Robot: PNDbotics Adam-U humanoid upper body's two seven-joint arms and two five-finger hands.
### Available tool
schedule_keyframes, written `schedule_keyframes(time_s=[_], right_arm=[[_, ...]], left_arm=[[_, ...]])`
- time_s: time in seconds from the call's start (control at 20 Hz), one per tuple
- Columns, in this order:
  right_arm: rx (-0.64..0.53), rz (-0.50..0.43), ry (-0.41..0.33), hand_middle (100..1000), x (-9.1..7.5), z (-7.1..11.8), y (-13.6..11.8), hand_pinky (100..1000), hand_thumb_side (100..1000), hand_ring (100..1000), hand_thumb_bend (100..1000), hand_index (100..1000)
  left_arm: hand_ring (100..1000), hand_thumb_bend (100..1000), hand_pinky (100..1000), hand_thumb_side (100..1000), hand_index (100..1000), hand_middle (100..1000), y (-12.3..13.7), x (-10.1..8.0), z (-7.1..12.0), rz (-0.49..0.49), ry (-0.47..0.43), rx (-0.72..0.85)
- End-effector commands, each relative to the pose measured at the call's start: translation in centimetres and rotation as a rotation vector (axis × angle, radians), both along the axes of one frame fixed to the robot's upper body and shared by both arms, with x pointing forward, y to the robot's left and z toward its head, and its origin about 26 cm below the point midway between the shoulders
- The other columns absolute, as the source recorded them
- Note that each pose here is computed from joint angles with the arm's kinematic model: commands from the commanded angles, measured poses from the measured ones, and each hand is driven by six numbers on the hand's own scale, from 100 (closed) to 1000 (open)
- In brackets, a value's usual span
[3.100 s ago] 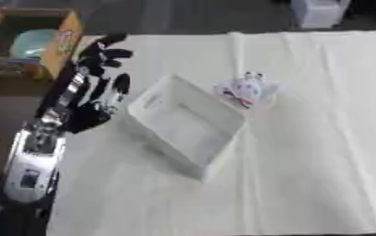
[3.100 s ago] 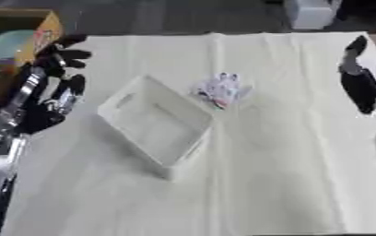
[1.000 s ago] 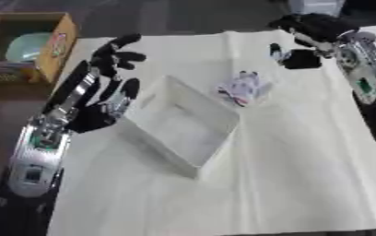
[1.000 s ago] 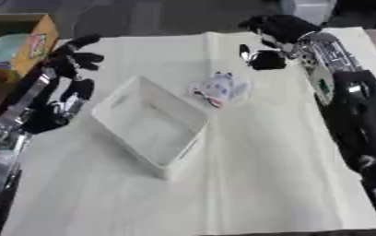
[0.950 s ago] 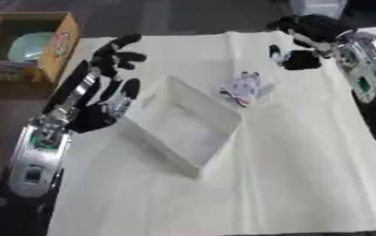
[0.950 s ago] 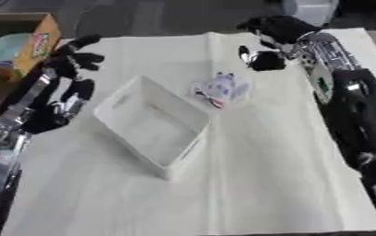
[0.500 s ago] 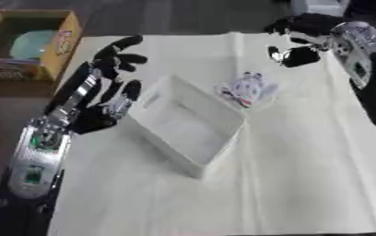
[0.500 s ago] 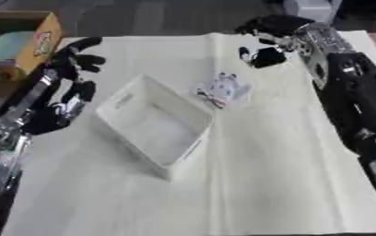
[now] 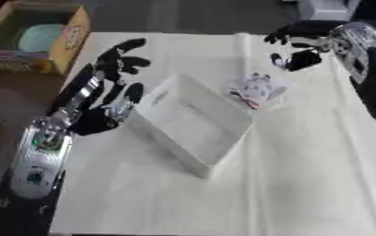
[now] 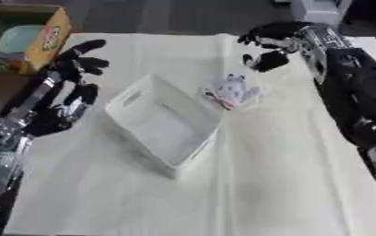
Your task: Pick up objects on the table and place them in the box.
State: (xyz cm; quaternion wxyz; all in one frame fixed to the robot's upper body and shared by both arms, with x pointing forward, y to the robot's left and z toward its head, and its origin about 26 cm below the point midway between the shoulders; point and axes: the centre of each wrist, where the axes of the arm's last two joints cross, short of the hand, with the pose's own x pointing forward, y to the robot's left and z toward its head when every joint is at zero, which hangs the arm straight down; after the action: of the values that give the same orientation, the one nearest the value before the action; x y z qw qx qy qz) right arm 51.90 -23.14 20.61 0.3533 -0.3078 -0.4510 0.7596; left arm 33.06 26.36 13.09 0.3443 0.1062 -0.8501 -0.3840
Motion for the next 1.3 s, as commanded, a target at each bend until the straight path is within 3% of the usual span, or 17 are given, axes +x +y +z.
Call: schedule_keyframes(time_s=[0.05,0.3,0.75,1.0,1.3], right_arm=[[0.008,0.008,-0.015,878,0.4,1.7,-0.2,859,797,830,100,1000],[0.048,0.016,-0.004,868,0.6,1.6,-0.4,844,914,826,100,984],[0.221,-0.044,0.112,849,0.7,0.3,-3.5,787,953,821,100,960],[0.276,-0.062,0.136,849,0.4,1.4,-4.8,784,963,826,100,961],[0.28,-0.028,0.207,843,0.0,3.5,-3.4,778,972,829,100,957]], left_arm=[[100,100,750,778,839,968,-0.4,0.0,1.2,-0.025,-0.034,0.003],[100,100,750,783,838,971,-0.5,-0.1,1.2,-0.031,-0.026,0.006],[100,100,750,784,837,972,-0.3,-0.2,1.1,-0.023,-0.019,0.008],[100,100,752,780,838,971,-0.1,-0.2,1.0,-0.019,-0.015,0.011],[100,100,754,772,839,967,0.0,-0.1,1.0,-0.016,-0.014,0.018]])
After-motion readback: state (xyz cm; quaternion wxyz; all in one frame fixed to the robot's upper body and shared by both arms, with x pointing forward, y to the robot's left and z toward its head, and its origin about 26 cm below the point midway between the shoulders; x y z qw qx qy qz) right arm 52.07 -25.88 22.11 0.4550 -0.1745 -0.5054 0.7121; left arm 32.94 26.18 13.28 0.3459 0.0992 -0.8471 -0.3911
